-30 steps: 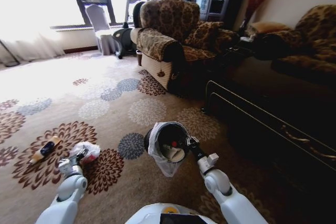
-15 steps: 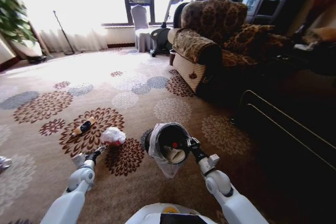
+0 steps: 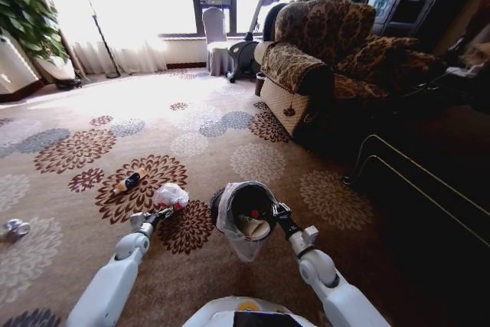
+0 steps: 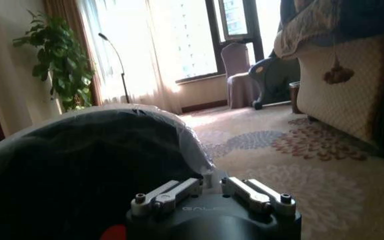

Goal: Pick up the trash from the ground and place it into the trash bin.

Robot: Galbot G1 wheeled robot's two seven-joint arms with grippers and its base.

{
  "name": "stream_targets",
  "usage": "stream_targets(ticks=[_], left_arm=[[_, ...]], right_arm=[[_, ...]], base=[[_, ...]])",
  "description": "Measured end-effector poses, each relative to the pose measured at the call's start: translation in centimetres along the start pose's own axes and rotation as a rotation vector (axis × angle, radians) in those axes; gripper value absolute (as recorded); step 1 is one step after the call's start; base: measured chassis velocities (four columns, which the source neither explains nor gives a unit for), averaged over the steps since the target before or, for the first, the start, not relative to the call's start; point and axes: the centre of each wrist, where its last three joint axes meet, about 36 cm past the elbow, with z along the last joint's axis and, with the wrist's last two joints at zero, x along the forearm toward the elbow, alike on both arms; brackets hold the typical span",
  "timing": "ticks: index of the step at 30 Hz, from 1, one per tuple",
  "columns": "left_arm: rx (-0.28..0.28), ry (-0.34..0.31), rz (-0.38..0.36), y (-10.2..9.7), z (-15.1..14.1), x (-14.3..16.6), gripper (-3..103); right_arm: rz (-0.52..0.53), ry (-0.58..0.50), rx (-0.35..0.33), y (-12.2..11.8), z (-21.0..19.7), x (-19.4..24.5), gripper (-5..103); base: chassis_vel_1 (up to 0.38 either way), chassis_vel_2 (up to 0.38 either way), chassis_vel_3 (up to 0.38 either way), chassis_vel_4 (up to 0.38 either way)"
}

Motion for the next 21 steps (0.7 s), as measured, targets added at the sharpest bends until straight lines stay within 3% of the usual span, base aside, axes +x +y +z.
stream_targets(ticks=[10,14,16,17,20,21], left_arm=[[0.005,-0.011,-0.034,0.5,0.5,-3.8,101],[0.001,0.013,-0.053,0.4,1.6,-5.8,90],[0.015,0.006,-0.054,0.0,1.8,-6.6,81],[0.015,0.006,-0.054,0.0,1.8,-6.6,81],[0.037,-0.011,-0.048,-0.2,1.7,-7.1,64],[0.037,-0.011,-0.048,-0.2,1.7,-7.1,64]], right_arm=[[-0.029,0.025,0.004,0.1,0.6,-0.9,0],[-0.026,0.030,0.004,0.0,0.8,-1.0,0],[-0.026,0.031,0.004,0.0,0.8,-1.0,0],[-0.026,0.031,0.004,0.0,0.8,-1.0,0],[-0.024,0.034,0.005,-0.1,0.9,-1.0,0],[-0.024,0.034,0.005,-0.1,0.9,-1.0,0]], base=[[0.000,0.000,0.000,0.000],[0.000,0.000,0.000,0.000],[0.000,0.000,0.000,0.000],[0.000,0.000,0.000,0.000],[0.000,0.000,0.000,0.000],[0.000,0.000,0.000,0.000]])
